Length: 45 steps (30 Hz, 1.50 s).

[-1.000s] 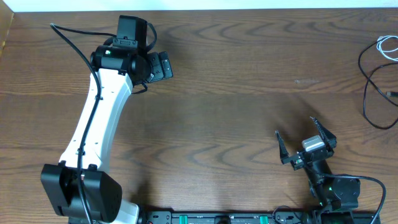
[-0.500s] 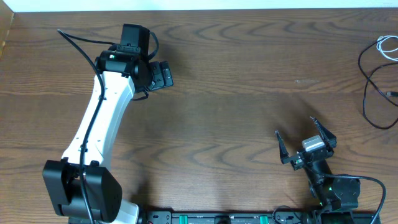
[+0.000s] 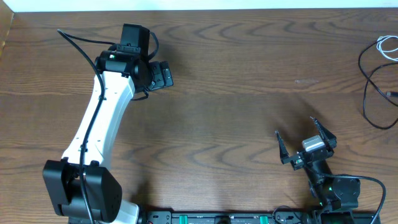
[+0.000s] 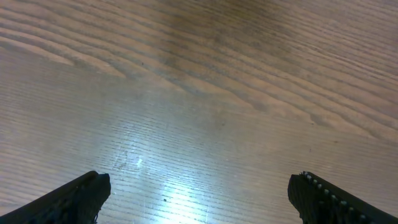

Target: Untangle cables

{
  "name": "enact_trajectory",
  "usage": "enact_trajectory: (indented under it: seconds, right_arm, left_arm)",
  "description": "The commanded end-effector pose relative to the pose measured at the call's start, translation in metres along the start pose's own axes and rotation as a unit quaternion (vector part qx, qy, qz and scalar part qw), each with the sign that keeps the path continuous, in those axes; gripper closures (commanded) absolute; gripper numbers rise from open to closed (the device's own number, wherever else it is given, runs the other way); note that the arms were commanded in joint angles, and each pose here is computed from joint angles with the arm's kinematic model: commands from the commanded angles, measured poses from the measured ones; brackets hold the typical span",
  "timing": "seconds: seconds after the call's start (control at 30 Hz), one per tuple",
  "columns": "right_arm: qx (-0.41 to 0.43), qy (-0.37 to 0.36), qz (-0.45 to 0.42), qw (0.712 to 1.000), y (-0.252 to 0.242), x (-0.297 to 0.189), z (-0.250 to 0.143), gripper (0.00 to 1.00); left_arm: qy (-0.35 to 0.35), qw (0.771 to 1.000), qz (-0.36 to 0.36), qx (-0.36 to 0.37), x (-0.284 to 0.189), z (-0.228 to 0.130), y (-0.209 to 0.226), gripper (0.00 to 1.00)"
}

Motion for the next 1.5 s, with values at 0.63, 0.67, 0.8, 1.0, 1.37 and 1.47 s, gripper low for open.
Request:
enact_trajectory:
  seconds: [0.63,0.67,0.8,1.0,1.37,1.47]
  right_arm:
    - [-0.004,0.002,-0.004,1.0,-0.001,0.0,-0.001,0.01]
    - [-0.004,0.002,-0.004,1.0,-0.001,0.0,-0.001,0.01]
    - [-0.004,0.002,-0.004,1.0,-0.001,0.0,-0.001,0.01]
    - [-0.004,0.002,-0.004,1.0,-0.001,0.0,-0.001,0.01]
    - [-0.004,0.002,-0.004,1.0,-0.001,0.0,-0.001,0.01]
    - [-0.004,0.002,-0.004,1.0,-0.001,0.0,-0.001,0.01]
  left_arm:
    - [-0.02,1.0,-0.008,0.003,-0.015,0.001,0.002,0.03]
    - [-0.021,1.0,-0.009,0.003,-0.017,0.001,0.002,0.03]
    - [-0.028,1.0,-0.014,0.003,-0.023,0.001,0.002,0.03]
    - [-0.043,0.999,-0.025,0.003,-0.036,0.0,0.002,0.03]
    - [-0.079,0.996,-0.051,0.002,-0.068,-0.002,0.004,0.03]
    - [-0.091,0.994,-0.059,0.002,-0.079,-0.003,0.005,0.03]
Point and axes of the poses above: each gripper's point midway between its finger pads, its own x axis out along the fingers, its own y axis along the line the jaws close on, z = x × y, the point moved 7 cm from there along -x, back along the fingers, and after that the axes turned 14 degrees about -x, right-handed, at the moved point
